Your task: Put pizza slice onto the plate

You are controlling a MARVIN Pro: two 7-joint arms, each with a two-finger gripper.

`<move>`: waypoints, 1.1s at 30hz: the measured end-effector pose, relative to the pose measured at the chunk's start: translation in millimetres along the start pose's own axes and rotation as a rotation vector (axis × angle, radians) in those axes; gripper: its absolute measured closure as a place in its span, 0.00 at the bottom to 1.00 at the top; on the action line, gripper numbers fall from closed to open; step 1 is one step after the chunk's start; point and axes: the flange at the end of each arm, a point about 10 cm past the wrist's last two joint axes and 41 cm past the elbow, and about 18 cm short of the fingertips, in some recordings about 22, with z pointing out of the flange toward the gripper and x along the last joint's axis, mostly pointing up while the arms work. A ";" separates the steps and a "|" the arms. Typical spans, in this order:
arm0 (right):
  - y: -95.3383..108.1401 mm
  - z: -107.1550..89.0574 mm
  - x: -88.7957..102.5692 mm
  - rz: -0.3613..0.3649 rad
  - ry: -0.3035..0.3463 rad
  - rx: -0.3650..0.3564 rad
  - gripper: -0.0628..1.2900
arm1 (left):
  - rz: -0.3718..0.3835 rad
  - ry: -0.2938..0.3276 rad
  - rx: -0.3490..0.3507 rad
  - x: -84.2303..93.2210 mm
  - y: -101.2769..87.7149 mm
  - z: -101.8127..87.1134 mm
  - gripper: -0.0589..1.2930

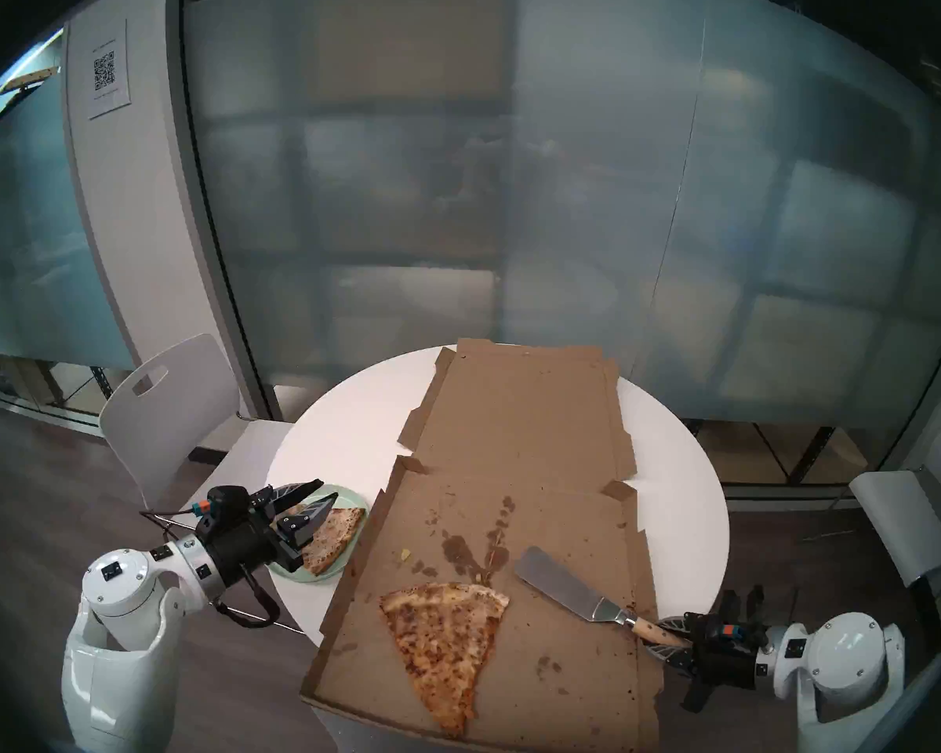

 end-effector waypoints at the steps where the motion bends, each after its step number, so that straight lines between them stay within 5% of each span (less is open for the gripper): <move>1: 0.1 0.2 0.2 0.000 0.000 0.000 0.73 | 0.000 0.000 0.000 0.1 0.0 0.1 0.55; 15: 2.3 4.2 5.6 0.004 0.000 0.007 0.66 | 0.000 0.000 0.002 0.0 -1.4 0.3 0.47; 17: 3.0 4.0 6.5 0.003 0.000 0.008 0.58 | 0.000 0.001 0.003 0.2 -1.6 0.3 0.47; 19: 4.0 3.8 7.5 0.002 0.000 0.007 0.41 | 0.001 0.001 0.003 0.4 -1.9 0.4 0.47; 21: 6.9 1.2 10.0 0.001 0.004 -0.002 0.15 | 0.002 0.003 0.004 1.2 -2.4 0.7 0.47; 22: 8.3 -0.2 11.0 0.001 0.006 -0.007 0.10 | 0.002 0.004 0.004 1.5 -2.6 0.8 0.47; 33: 27.8 -23.1 36.0 0.057 0.120 -0.119 0.07 | -0.007 0.056 0.037 14.1 -3.8 1.6 0.41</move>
